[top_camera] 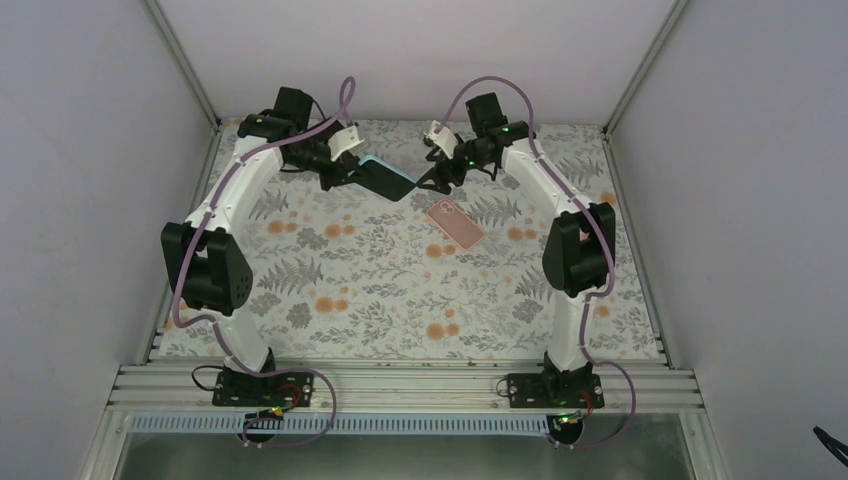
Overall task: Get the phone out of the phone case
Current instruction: Remove the phone case from the phone.
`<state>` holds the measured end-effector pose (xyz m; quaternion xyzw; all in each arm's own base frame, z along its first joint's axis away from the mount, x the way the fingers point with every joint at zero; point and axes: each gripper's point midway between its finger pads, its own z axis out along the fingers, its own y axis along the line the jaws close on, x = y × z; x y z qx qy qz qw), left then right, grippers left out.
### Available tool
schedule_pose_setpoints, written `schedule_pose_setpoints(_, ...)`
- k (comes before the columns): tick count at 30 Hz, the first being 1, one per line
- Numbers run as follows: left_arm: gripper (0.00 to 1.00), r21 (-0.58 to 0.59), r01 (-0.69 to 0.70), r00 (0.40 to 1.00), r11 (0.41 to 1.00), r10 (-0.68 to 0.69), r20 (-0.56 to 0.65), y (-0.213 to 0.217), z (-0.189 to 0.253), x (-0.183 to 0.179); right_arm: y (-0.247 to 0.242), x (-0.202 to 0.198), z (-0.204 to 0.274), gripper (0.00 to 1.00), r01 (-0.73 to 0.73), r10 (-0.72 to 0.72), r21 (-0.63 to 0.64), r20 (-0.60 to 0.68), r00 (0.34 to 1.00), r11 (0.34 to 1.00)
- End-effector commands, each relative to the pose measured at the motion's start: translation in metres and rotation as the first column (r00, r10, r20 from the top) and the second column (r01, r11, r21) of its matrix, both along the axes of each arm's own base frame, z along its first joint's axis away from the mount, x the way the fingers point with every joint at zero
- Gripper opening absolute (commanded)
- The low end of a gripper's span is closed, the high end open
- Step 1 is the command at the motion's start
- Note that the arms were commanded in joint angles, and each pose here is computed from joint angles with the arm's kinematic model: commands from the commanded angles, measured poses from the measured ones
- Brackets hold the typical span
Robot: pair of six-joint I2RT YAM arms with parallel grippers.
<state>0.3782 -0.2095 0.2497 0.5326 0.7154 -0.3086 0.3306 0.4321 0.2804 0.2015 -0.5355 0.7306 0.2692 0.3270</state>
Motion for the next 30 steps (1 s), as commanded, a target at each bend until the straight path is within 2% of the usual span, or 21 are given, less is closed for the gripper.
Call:
schedule_pose_setpoints(1,0.02,-0.06,0.054,0.997,0.997,-0.05,0.053,-0.009,0.025,-0.012,-0.003,0.02,0.001,0.86,0.046,-0.046,-0.001,0.036,0.998,0.999)
schedule_pose_setpoints(11,0.02,-0.107,0.095,0.995,0.99,-0.092,0.031,-0.019,0.034,-0.025,-0.008,0.04,-0.006,0.84,0.116,-0.114,-0.03,0.085,0.99,0.993)
schedule_pose_setpoints(16,0.02,-0.097,0.098,0.995,0.99,-0.096,0.028,-0.022,0.031,-0.027,-0.004,0.042,-0.002,0.84,0.102,-0.099,-0.036,0.087,0.991,0.994)
schedule_pose_setpoints(22,0.02,-0.034,0.043,0.997,0.998,-0.041,0.066,-0.013,0.023,-0.014,-0.022,0.025,-0.001,0.84,0.119,-0.113,-0.065,0.089,0.99,0.991)
schedule_pose_setpoints(25,0.02,-0.019,0.018,0.996,1.0,-0.016,0.09,-0.01,0.022,-0.008,-0.031,0.002,-0.006,0.85,0.098,-0.091,-0.101,0.072,0.993,0.99)
schedule_pose_setpoints(30,0.02,-0.019,0.009,0.996,1.0,-0.007,0.088,-0.012,0.019,-0.001,-0.031,-0.023,-0.006,0.85,0.064,-0.059,-0.093,0.056,0.997,0.994)
